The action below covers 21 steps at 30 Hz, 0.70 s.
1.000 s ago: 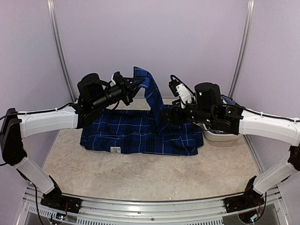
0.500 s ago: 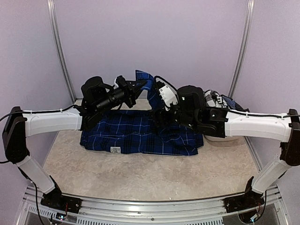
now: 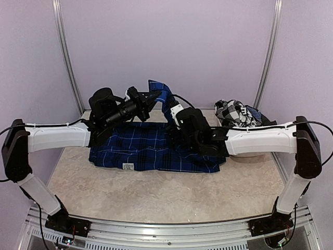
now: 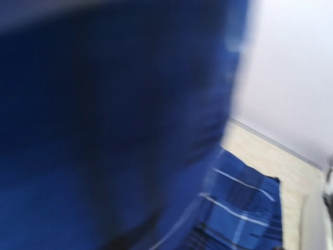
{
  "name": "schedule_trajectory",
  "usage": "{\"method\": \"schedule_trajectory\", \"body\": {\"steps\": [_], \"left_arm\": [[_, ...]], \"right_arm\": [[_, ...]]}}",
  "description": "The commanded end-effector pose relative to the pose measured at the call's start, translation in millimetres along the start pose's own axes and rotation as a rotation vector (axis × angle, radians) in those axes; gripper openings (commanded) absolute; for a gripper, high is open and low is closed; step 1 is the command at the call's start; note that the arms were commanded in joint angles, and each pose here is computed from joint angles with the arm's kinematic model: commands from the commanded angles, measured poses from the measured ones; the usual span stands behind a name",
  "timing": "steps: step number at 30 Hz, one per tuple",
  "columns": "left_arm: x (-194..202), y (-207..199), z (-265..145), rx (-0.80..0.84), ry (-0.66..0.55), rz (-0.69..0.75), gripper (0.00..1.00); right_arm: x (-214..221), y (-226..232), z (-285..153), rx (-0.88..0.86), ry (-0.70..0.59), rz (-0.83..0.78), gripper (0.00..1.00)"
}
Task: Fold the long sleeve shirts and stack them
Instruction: Adjust the 1/3-folded tank top at the center of the board.
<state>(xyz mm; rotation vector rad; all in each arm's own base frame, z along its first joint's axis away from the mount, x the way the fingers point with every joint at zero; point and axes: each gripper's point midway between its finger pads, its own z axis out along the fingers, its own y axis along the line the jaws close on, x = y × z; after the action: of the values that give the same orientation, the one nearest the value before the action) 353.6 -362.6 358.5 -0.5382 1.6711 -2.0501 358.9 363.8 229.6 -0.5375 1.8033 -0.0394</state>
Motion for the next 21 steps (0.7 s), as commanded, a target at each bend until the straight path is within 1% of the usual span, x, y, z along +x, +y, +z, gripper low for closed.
{"method": "schedule_trajectory", "body": {"steps": [1,4,10,15,21], "left_arm": [[-13,-17,-18,0.046,-0.039,0.022,0.00],[-26,-15,-28,0.041,-0.079,0.028,0.00],[-46,-8,-41,0.018,-0.135,0.053,0.00],[-50,7,-38,-0.003,-0.130,0.043,0.00],[-51,28,-27,-0.043,-0.098,0.044,0.00]], "right_arm": [[-1,-51,16,0.153,0.022,0.052,0.82],[0,-79,26,0.179,0.039,0.048,0.81],[1,-124,45,0.217,0.074,-0.005,0.82],[10,-150,62,0.259,0.130,-0.048,0.84],[30,-159,80,0.237,0.184,-0.066,0.85]]}}
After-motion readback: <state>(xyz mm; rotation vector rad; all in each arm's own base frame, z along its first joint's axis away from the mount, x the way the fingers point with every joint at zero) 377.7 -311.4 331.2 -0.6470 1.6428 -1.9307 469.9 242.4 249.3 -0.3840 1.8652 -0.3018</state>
